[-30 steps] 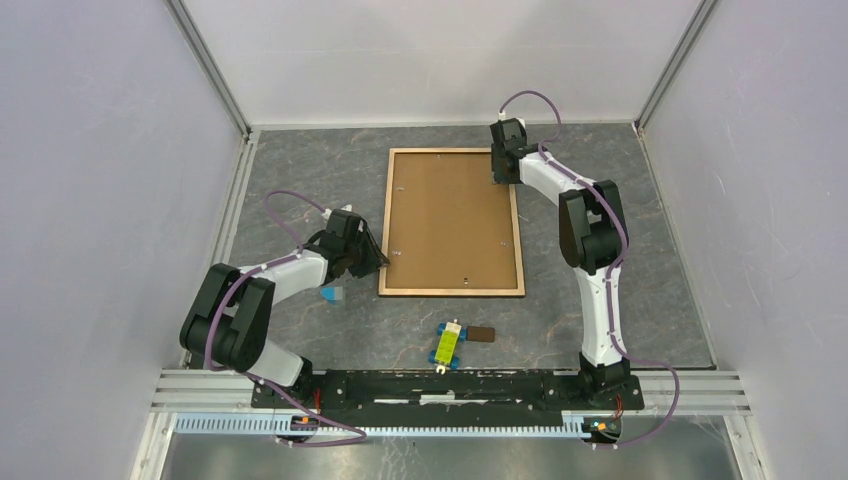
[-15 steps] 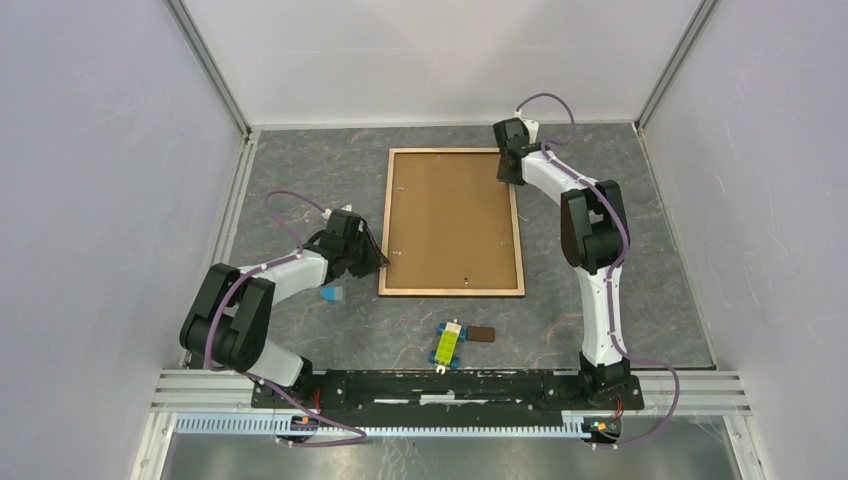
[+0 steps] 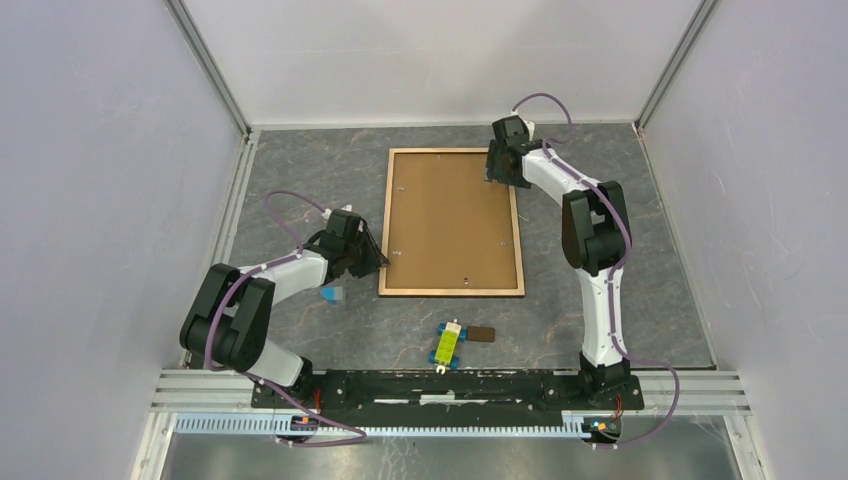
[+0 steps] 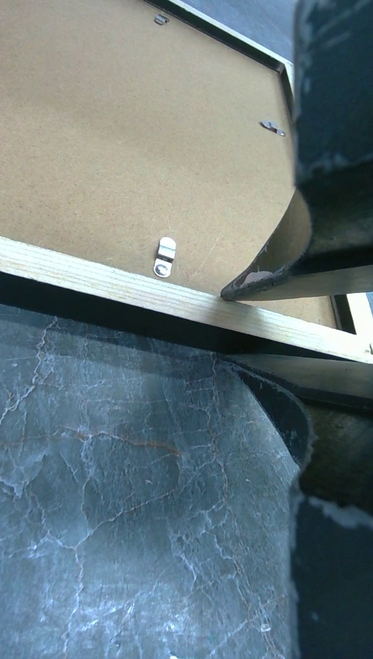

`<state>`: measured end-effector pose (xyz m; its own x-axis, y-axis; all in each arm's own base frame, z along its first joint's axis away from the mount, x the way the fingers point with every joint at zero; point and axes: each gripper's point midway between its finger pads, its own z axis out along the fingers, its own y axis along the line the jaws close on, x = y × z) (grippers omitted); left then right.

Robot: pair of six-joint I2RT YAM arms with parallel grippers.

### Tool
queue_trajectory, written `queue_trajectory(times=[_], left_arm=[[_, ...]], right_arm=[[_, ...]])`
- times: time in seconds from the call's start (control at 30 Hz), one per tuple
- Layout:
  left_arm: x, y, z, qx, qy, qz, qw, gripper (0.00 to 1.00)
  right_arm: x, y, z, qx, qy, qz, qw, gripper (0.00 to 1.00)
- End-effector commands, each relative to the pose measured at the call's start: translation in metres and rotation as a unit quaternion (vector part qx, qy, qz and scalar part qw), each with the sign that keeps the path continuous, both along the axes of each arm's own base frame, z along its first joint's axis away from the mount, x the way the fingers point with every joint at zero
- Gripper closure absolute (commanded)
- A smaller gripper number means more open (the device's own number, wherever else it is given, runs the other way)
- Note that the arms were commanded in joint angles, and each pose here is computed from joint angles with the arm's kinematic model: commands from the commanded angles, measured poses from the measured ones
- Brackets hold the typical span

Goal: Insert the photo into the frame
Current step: Install the photo frame at the center of the board.

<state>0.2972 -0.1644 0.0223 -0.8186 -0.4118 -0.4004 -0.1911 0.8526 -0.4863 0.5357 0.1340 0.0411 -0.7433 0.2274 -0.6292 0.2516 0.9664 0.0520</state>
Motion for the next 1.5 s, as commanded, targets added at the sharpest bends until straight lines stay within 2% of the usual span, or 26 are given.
queue_trajectory(times=[0.0,0.1,0.2,0.3,0.43,0.53,0.7,1.03,1.17,1.47], left_arm=[[-0.008,0.001,-0.004,-0.002,0.011,0.008,1.0,0.63],[-0.008,0.001,-0.004,-0.003,0.01,0.01,1.0,0.63],[-0.008,0.001,-0.004,-0.005,0.009,0.01,1.0,0.63],[-0.008,0.0,-0.003,-0.006,0.008,0.008,1.0,0.63],[-0.008,-0.001,-0.003,-0.008,0.007,0.006,1.0,0.63],[-0.008,-0.001,-0.003,-0.008,0.008,0.005,1.0,0.63],[-0.008,-0.001,-0.003,-0.009,0.007,0.005,1.0,0.64],[-0.009,-0.001,-0.004,-0.009,0.008,0.004,1.0,0.65],[-0.008,-0.002,-0.003,-0.009,0.008,0.004,1.0,0.65],[-0.008,-0.002,-0.003,-0.009,0.007,0.003,1.0,0.66]], right_arm=[[-0.019,0.011,0.075,-0.006,-0.033,0.104,0.994,0.16],[-0.058,0.007,0.078,-0.018,-0.016,0.156,0.987,0.08],[-0.093,0.006,0.075,-0.017,-0.015,0.214,0.977,0.07],[-0.125,0.007,0.066,-0.016,0.002,0.273,0.962,0.07],[-0.155,0.004,0.044,-0.026,0.034,0.314,0.948,0.14],[-0.168,0.003,0.026,-0.026,0.051,0.325,0.944,0.16],[-0.169,-0.001,0.007,-0.044,0.067,0.337,0.938,0.23],[-0.167,-0.001,-0.006,-0.045,0.07,0.325,0.942,0.29],[-0.165,-0.004,-0.01,-0.055,0.074,0.319,0.943,0.35],[-0.17,-0.002,-0.014,-0.061,0.083,0.328,0.939,0.36]])
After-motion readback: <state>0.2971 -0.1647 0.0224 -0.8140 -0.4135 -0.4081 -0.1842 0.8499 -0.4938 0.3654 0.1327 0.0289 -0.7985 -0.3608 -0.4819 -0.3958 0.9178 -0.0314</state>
